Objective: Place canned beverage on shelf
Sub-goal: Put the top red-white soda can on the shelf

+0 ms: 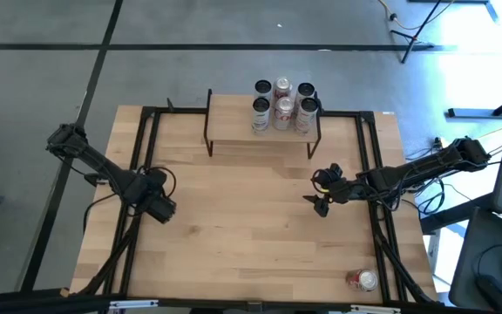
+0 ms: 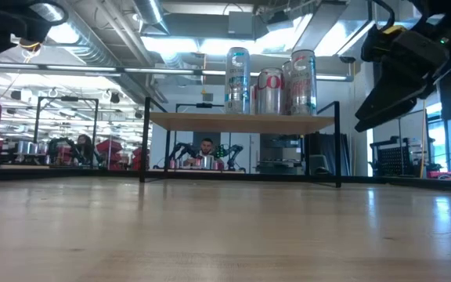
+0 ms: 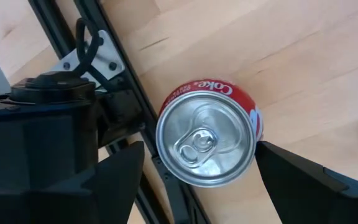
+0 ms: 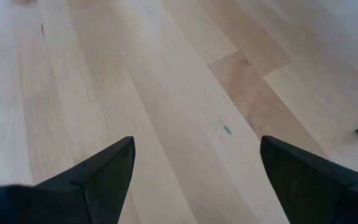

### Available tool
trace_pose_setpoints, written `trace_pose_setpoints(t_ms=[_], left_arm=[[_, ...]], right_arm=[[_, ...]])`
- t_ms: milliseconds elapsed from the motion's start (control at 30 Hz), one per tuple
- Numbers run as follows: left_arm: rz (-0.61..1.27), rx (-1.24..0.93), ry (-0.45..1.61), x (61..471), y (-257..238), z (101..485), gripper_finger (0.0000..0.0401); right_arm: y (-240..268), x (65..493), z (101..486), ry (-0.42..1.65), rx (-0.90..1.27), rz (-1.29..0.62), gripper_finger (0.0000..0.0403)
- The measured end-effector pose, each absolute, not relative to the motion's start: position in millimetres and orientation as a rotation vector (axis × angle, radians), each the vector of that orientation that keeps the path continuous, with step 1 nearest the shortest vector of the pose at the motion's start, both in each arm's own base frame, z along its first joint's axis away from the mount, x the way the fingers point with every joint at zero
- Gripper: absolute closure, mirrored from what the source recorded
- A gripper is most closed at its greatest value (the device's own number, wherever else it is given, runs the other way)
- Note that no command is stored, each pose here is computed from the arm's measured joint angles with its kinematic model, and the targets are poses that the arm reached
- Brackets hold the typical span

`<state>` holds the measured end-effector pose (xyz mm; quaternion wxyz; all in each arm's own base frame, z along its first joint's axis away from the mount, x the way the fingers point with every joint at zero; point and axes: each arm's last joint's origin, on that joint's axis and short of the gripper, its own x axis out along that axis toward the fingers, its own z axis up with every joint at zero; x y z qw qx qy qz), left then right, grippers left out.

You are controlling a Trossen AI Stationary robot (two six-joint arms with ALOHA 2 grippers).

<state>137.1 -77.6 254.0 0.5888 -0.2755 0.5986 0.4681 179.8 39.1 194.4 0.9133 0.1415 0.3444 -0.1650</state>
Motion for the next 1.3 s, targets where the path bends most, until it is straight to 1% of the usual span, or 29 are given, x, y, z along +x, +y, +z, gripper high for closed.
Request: trace_pose_setpoints(t_ms=[200,400,567,667,867,933,1033,1300], left_arm=[[1.039,-0.644,1.399,139.5,-79.1,247.5,0.0096],[0.987,-0.615,1.423,139.2,-79.2,232.3,0.0095],[0.928,-0.587,1.434,140.3,-80.6,229.1,0.0097],[0.887,-0.551,1.443,141.0,-80.8,229.1,0.0108],[0.814,-0.475,1.431,143.2,-80.8,229.0,0.0143],[0.786,-0.462,1.420,145.1,-81.6,229.0,0.0147],[0.779,-0.458,1.418,145.4,-81.7,228.7,0.0140],[0.779,-0.495,1.425,148.9,-78.6,227.7,0.0100]], right_arm=[[39.1,179.8,194.4,0.712,0.271,-0.333,0.0071],[39.1,179.8,194.4,0.712,0.269,-0.333,0.0071],[39.0,180.0,194.6,0.708,0.268,-0.335,0.0071],[38.9,180.0,194.7,0.706,0.264,-0.339,0.0071],[38.9,180.0,194.7,0.706,0.262,-0.338,0.0071],[38.9,180.0,194.7,0.706,0.262,-0.338,0.0071],[38.9,180.0,194.7,0.706,0.262,-0.338,0.0071],[38.9,179.9,194.7,0.711,0.243,-0.330,0.0071]])
